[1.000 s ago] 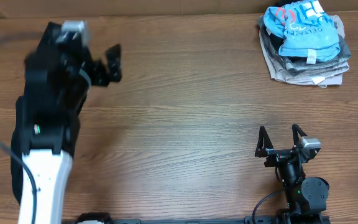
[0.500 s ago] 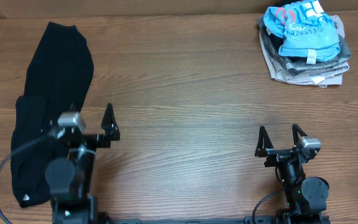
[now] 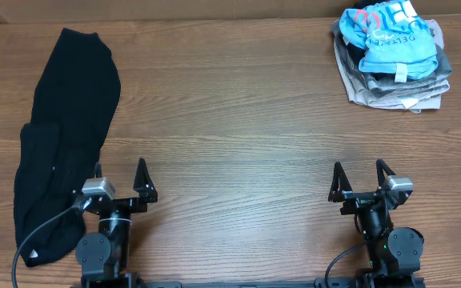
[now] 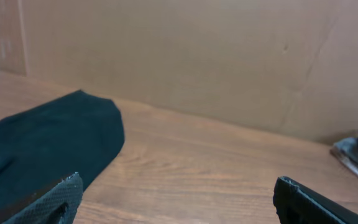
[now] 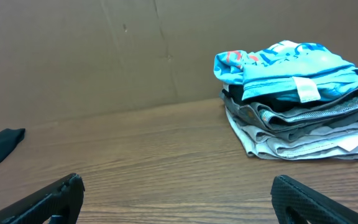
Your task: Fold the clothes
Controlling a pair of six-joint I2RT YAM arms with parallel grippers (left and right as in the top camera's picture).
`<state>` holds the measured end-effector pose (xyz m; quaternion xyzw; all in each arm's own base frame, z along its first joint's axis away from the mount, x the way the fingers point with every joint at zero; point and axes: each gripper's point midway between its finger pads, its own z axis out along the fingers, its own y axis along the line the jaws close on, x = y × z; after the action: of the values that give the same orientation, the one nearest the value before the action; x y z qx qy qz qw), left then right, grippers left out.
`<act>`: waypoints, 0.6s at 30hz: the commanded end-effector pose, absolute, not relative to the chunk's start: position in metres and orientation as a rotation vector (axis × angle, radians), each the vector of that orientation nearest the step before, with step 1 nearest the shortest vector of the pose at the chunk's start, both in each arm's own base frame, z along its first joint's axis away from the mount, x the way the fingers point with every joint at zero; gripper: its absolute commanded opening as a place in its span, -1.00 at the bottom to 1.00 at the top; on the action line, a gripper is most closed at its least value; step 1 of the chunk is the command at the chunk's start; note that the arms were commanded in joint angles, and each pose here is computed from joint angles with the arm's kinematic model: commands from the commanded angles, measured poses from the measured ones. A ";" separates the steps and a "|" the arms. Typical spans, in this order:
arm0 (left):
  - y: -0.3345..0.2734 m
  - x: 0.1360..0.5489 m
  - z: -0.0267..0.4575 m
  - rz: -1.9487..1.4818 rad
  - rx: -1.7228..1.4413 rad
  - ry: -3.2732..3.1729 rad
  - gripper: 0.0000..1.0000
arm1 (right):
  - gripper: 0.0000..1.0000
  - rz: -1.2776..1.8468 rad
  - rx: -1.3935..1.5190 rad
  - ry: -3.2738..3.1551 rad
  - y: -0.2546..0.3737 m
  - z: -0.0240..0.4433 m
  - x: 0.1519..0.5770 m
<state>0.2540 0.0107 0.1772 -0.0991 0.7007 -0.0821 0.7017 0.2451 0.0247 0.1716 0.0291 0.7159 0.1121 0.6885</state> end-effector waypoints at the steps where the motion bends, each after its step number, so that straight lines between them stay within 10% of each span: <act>1: 0.019 0.250 0.168 -0.157 -0.270 1.580 1.00 | 1.00 0.252 0.071 1.596 0.024 0.170 0.245; 18: 0.019 0.245 0.156 -0.137 -0.267 1.628 1.00 | 1.00 0.252 0.071 1.596 0.024 0.170 0.245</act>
<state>0.2461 0.0149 0.1554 -0.1147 0.7269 -0.0711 0.6733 0.2451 0.0247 0.1716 0.0294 0.7159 0.1124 0.6885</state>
